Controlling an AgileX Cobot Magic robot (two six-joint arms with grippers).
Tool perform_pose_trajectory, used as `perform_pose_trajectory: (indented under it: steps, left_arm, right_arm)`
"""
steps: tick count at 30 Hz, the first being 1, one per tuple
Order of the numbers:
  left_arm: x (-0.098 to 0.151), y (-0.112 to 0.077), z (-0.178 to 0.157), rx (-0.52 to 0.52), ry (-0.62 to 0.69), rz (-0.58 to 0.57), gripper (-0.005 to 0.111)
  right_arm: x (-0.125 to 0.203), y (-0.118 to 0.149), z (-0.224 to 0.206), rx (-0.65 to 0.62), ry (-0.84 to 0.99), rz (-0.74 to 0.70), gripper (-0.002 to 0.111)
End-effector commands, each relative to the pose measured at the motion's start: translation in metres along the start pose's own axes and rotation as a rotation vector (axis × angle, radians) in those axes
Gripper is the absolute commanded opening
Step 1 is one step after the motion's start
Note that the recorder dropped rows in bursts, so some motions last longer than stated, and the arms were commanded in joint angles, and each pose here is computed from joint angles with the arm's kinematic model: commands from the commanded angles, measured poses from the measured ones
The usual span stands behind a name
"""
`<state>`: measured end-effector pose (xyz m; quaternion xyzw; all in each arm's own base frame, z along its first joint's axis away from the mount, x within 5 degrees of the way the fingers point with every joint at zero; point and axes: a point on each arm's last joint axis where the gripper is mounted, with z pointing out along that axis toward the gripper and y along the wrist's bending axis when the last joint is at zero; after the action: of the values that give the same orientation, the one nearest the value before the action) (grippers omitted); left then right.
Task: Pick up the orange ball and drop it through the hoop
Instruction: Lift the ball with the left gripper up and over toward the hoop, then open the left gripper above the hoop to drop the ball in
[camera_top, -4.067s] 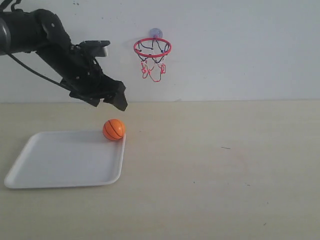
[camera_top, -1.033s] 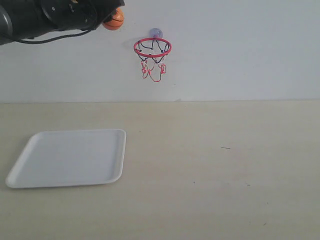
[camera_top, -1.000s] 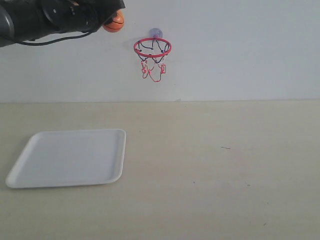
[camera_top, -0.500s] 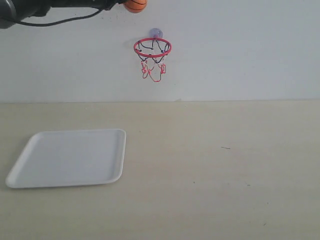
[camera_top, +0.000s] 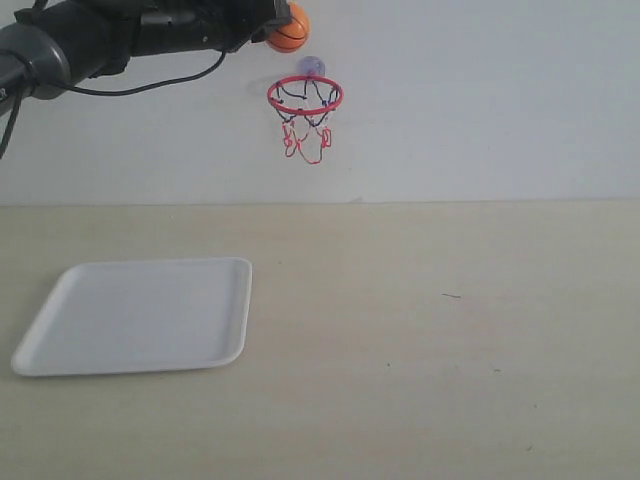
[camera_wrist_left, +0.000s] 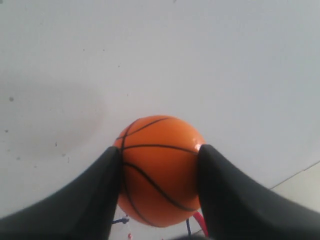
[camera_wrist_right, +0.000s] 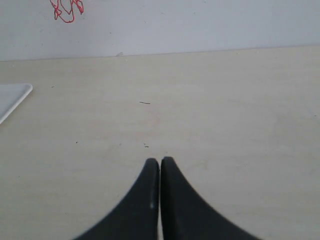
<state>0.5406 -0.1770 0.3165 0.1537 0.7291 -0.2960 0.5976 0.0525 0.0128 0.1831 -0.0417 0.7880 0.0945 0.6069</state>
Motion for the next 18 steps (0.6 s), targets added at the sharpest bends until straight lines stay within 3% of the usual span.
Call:
perform_pose_trajectory:
  steps: [1, 12, 18]
  left_arm:
    - [-0.0007, -0.0012, -0.0007, 0.017, 0.010, 0.054, 0.004]
    - [0.0007, -0.0090, -0.0012, 0.102, 0.025, 0.013, 0.004]
    - [-0.0005, -0.0081, -0.0007, 0.083, 0.008, 0.047, 0.004]
  right_arm:
    - [-0.0003, 0.0001, -0.0003, -0.002, -0.006, -0.004, 0.000]
    - [-0.0003, 0.0001, -0.0003, -0.002, -0.006, -0.004, 0.000]
    - [-0.0003, 0.0001, -0.0003, -0.002, -0.006, -0.004, 0.000]
